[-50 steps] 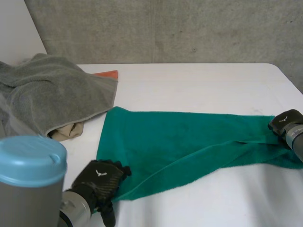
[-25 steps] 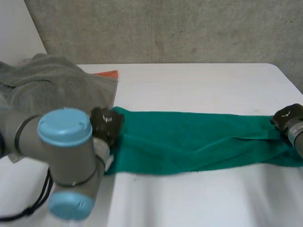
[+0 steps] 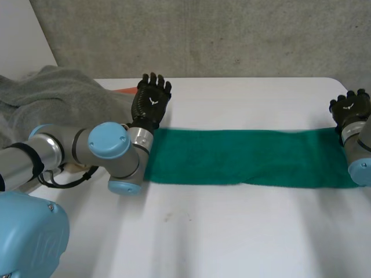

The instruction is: Fold the laundry.

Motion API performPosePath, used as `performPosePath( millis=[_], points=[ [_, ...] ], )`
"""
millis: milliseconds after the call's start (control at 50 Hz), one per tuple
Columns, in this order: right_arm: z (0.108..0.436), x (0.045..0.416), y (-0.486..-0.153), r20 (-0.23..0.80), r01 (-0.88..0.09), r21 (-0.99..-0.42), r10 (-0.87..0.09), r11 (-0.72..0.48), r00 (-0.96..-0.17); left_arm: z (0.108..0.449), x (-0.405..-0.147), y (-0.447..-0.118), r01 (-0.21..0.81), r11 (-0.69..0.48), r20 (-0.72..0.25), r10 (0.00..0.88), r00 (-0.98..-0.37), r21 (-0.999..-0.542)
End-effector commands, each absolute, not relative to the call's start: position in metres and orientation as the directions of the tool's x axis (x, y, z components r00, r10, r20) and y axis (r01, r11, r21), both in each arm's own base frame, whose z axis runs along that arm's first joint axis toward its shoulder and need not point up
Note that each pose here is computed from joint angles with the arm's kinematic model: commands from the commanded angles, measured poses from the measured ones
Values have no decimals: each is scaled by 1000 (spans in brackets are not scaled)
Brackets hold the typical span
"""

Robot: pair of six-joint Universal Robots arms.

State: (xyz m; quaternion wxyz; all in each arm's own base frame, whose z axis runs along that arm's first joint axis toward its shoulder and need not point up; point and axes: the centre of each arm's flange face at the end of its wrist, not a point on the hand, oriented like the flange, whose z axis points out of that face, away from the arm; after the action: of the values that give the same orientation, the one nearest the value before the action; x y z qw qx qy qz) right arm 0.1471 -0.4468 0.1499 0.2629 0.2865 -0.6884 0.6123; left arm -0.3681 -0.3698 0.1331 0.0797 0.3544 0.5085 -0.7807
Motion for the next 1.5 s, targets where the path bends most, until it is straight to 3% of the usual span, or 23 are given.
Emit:
performPosePath(
  millis=[20,120,220,340,520,600,660,680,760,820,920,960,1060,1120,1180,1220,1340,1380,1460,1480,1500],
  points=[
    [195,144,-431,664,-664,-746,-20,46,-748,188,-357,-356,432,-536,-598,179,-781,-725],
    [193,146,-395,640,-661,-745,-183,90,-747,203,-345,-337,399,-510,-560,210,-802,-762],
    [162,123,-365,539,-630,-737,-350,243,-766,204,-331,-316,346,-450,-492,263,-830,-823],
    [147,113,-360,530,-622,-737,-346,263,-774,187,-325,-299,327,-387,-458,321,-829,-862],
    [129,99,-376,580,-647,-719,-294,252,-759,183,-326,-292,331,-374,-459,334,-823,-866],
    [138,65,-393,674,-693,-669,-175,269,-718,197,-322,-290,317,-390,-450,318,-835,-865],
    [152,38,-407,779,-770,-582,-92,261,-620,204,-316,-286,314,-386,-441,305,-844,-868],
    [158,24,-411,829,-809,-521,-67,272,-556,205,-316,-285,313,-386,-440,303,-845,-867],
    [168,16,-417,897,-875,-411,-56,254,-438,211,-310,-280,309,-384,-434,298,-850,-870],
    [173,43,-417,892,-885,-433,-60,171,-448,212,-304,-279,312,-376,-430,291,-855,-873],
    [199,149,-394,835,-818,-551,-113,-166,-539,212,-299,-276,309,-357,-421,295,-858,-881],
    [207,198,-367,814,-745,-580,-191,-329,-549,212,-298,-274,303,-340,-410,306,-859,-890],
    [196,292,-299,820,-557,-569,-366,-605,-440,209,-296,-271,310,-310,-405,321,-856,-899],
    [170,327,-266,818,-480,-575,-450,-663,-358,208,-296,-270,313,-298,-404,328,-854,-902],
    [140,351,-236,813,-438,-580,-518,-686,-266,207,-297,-269,313,-297,-405,333,-852,-902],
    [132,355,-232,812,-441,-580,-529,-685,-247,205,-299,-268,314,-293,-405,338,-850,-903],
    [127,355,-228,793,-456,-604,-549,-653,-264,207,-304,-267,305,-306,-404,346,-847,-902],
    [134,352,-231,776,-465,-627,-552,-625,-305,206,-309,-266,300,-312,-404,355,-843,-901],
    [169,314,-261,679,-514,-733,-527,-446,-511,212,-321,-261,278,-340,-400,374,-837,-898],
    [178,293,-272,613,-516,-787,-524,-339,-592,213,-323,-260,274,-345,-400,379,-835,-898],
    [181,283,-275,577,-509,-812,-526,-286,-625,215,-324,-260,270,-350,-399,379,-835,-897]
  ],
)
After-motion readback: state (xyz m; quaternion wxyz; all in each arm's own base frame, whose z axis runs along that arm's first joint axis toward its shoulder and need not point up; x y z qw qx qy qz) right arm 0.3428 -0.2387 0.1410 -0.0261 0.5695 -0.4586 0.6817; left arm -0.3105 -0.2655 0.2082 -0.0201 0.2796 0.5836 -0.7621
